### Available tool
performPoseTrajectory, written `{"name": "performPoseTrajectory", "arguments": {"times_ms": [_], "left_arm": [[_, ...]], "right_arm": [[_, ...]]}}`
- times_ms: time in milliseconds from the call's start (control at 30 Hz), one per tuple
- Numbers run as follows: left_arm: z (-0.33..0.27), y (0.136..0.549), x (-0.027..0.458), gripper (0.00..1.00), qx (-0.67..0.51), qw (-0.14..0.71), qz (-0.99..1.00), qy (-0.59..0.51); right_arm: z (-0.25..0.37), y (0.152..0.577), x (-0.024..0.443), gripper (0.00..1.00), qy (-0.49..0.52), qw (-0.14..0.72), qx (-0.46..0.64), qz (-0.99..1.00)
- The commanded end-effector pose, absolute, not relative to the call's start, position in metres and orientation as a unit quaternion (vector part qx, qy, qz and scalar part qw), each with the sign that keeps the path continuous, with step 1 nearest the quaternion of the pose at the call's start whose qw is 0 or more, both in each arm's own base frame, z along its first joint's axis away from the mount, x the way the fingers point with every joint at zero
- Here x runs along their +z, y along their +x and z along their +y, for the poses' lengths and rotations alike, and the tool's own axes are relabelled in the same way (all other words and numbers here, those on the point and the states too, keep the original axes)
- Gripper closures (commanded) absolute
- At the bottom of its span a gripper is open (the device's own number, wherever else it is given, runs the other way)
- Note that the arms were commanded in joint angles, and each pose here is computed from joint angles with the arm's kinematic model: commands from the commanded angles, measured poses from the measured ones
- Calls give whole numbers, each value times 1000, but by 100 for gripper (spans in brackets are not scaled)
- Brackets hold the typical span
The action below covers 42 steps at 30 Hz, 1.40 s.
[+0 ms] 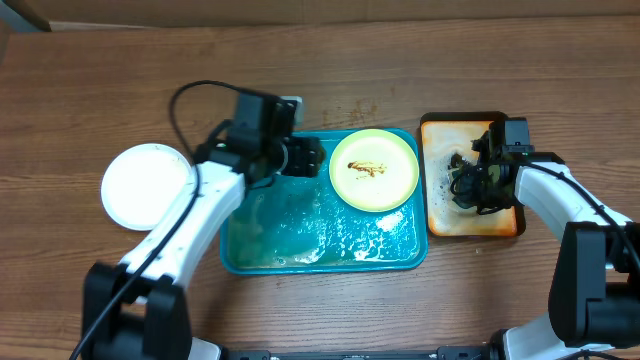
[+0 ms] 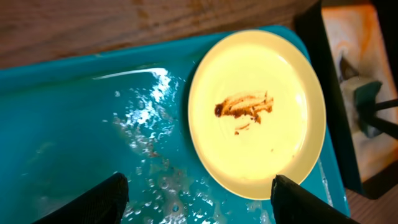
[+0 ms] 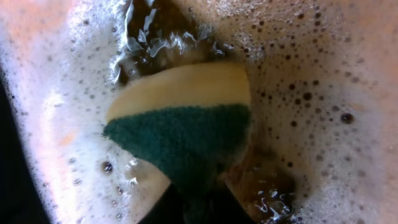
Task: Clean dirty plates on tray and stack at the side
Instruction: 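Release the plate and move left gripper to the yellow plate, then grip the yellow plate rim with left gripper and pull it toward center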
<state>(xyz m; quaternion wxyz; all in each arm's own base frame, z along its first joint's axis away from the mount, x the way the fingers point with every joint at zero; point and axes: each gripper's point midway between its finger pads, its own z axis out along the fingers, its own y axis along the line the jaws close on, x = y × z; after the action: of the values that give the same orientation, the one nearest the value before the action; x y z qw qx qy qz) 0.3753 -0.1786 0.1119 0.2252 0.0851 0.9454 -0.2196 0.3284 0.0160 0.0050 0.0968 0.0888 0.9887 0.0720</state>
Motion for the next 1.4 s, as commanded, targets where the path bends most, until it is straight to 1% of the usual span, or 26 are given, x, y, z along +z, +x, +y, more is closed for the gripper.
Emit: {"name": "performPoseTrajectory", "arguments": {"times_ms": [0,33,133,167,233,333,367,400,467,533,567,700,800,833,900,933,1067,1133,1167,1200,1300,1367], "left_arm": [[-189,381,102,25,-224,219,945,98],[-190,384,99,25,-225,220,945,95],[-193,394,96,26,-228,234,940,97],[-196,398,93,28,-229,239,938,99],[-199,402,87,30,-231,240,938,101],[-205,405,73,32,-231,235,938,105],[-208,405,61,32,-230,226,941,107],[-209,403,56,33,-230,220,942,107],[-213,397,47,40,-236,200,946,98],[-217,388,43,49,-243,178,948,99],[-217,383,40,50,-242,167,951,97],[-217,364,33,49,-239,120,962,55],[-220,347,27,45,-230,85,969,37],[-224,344,26,45,-230,82,969,36],[-228,341,26,46,-229,80,970,37],[-230,340,25,49,-225,79,970,38],[-230,331,18,50,-189,76,979,28],[-230,327,14,51,-171,80,981,35],[-229,325,12,54,-162,82,983,37],[-228,323,10,60,-154,80,984,35],[-221,318,7,71,-134,70,988,18],[-215,317,5,74,-122,67,990,13]], "right_arm": [[29,318,4,94,87,77,103,988],[32,319,10,96,87,71,112,987],[35,326,33,96,86,67,123,986],[35,332,49,96,86,70,123,986],[34,337,66,96,85,76,121,986],[34,343,89,96,83,90,122,985],[34,343,97,96,81,94,122,985],[34,343,98,96,81,95,122,985],[33,341,98,96,81,91,119,985],[29,339,97,96,83,88,107,987],[27,339,96,96,84,89,100,987],[26,339,96,96,85,89,96,988],[26,339,96,96,85,88,96,988],[26,338,95,96,85,88,96,988],[26,338,95,96,85,87,96,988],[26,338,95,96,85,86,96,988],[26,336,95,96,85,82,96,988],[26,335,95,96,85,80,96,989],[26,334,95,96,86,79,95,989],[26,333,95,96,86,77,95,989],[26,332,94,96,86,75,95,989],[26,332,94,96,86,74,95,989]]}}
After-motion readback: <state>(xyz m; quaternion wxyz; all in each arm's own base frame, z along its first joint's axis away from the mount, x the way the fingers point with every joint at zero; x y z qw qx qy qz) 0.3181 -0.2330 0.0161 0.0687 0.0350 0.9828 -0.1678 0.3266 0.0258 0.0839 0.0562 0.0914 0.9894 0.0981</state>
